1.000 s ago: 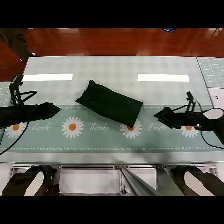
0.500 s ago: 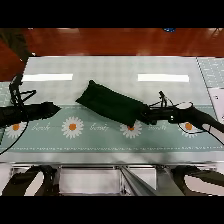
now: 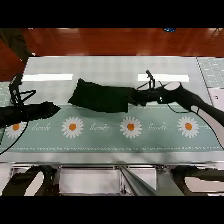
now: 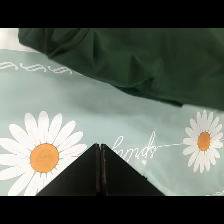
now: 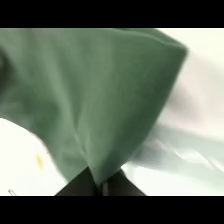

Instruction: Fold the shirts.

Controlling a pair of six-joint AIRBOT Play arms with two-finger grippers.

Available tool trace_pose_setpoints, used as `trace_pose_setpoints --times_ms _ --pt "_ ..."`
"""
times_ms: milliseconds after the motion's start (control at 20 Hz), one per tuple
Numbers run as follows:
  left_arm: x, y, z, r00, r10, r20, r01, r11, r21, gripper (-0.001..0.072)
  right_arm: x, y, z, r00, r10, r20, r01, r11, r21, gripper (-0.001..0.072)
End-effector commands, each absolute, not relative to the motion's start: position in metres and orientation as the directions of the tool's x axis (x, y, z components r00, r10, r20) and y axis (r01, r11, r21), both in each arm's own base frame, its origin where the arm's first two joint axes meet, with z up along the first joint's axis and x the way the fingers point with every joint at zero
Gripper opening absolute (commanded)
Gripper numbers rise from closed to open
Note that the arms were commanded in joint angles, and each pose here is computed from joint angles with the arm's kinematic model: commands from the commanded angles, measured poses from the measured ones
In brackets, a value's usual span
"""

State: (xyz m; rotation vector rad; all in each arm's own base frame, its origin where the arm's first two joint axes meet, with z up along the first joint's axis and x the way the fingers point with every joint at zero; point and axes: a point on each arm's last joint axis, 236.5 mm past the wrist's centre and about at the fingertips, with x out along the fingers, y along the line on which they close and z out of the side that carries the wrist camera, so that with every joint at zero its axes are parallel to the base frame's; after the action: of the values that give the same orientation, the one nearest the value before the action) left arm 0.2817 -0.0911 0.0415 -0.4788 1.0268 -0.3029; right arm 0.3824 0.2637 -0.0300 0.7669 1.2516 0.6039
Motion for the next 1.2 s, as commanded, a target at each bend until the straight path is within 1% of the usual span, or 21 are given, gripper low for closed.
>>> trace_pose_setpoints --times_ms 0,200,350,450,600,700,800,1000,1150 --pt "0.282 -0.091 0.041 0.489 -0.457 -0.743 0.019 0.857 -0.514 0.0025 0.413 0.269 0.029 0.24 0.738 -0.631 -0.157 0.671 0.725 0.0023" --pt "0.282 -0.091 0.041 0.489 -0.457 -0.743 0.019 0.857 -0.514 0.0025 0.446 0.262 0.119 0.339 0.698 -0.631 -0.298 0.716 0.631 0.0023" --pt "0.282 -0.091 0.04 0.487 -0.457 -0.744 0.018 0.857 -0.515 0.0025 0.46 0.244 0.165 0.415 0.652 -0.635 -0.326 0.758 0.565 0.0023" --pt "0.282 -0.091 0.04 0.486 -0.457 -0.744 0.018 0.857 -0.515 0.0025 0.467 0.221 0.186 0.455 0.613 -0.646 -0.307 0.789 0.532 0.0023" --pt "0.282 -0.091 0.04 0.486 -0.458 -0.744 0.018 0.857 -0.515 0.0025 0.477 0.167 0.212 0.515 0.56 -0.649 -0.233 0.82 0.523 0.0023" --pt "0.282 -0.091 0.04 0.486 -0.458 -0.744 0.018 0.857 -0.515 0.0025 0.48 0.118 0.226 0.564 0.51 -0.649 -0.144 0.835 0.531 0.0023" --pt "0.282 -0.091 0.04 0.486 -0.458 -0.744 0.018 0.857 -0.515 0.0025 0.475 0.067 0.238 0.607 0.466 -0.643 -0.056 0.833 0.551 0.0023" --pt "0.282 -0.091 0.04 0.487 -0.457 -0.744 0.018 0.857 -0.515 0.0025 0.446 -0.026 0.266 0.691 0.362 -0.626 0.097 0.812 0.576 0.0023" --pt "0.282 -0.091 0.041 0.488 -0.457 -0.743 0.017 0.857 -0.515 0.0025 0.409 -0.076 0.274 0.7 0.277 -0.658 0.211 0.8 0.561 0.0021"
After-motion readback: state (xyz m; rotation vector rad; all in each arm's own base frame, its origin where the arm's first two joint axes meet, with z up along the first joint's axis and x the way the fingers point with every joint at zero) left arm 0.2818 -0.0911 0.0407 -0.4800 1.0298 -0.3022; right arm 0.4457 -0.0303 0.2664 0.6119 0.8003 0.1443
